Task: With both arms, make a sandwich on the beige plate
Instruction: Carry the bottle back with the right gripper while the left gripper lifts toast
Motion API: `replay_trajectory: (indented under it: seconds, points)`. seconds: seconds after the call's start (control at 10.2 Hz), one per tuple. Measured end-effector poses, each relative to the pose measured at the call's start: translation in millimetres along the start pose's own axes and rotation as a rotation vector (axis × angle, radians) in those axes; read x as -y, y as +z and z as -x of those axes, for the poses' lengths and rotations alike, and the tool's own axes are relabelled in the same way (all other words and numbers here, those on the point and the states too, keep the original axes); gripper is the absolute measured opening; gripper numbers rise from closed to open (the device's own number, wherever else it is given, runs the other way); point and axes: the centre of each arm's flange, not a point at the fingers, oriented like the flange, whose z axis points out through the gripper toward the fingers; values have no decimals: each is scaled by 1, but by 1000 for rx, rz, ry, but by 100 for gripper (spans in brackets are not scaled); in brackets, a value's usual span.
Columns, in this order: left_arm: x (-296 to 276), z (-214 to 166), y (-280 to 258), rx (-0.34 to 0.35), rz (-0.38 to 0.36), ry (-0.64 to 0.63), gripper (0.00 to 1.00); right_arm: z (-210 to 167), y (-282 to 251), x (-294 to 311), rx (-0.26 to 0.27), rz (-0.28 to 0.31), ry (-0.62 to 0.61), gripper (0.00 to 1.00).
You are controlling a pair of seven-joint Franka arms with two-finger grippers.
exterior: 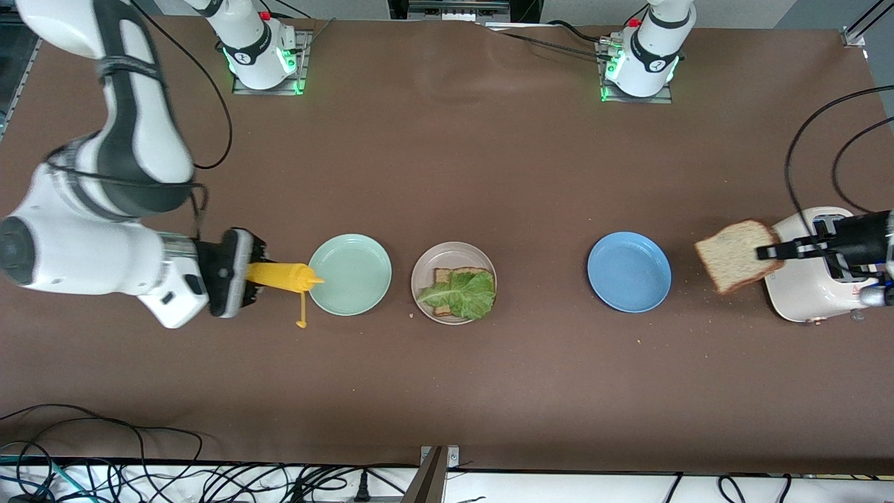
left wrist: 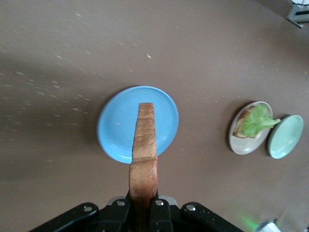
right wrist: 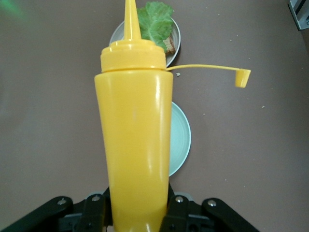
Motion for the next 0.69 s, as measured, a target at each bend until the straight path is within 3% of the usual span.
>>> replay_trajectory:
  seconds: [0.3, 0.49, 0.69]
  points:
    - [-54, -21, 94, 149, 163, 0, 9, 101, -22, -14, -228, -84, -90, 33]
    - [-72, -34, 134, 173, 329, 67, 9, 157, -18, -15, -337, -108, -158, 33]
    - [-93, -39, 171, 209, 470, 125, 9, 219, 8, -12, -504, -119, -205, 33]
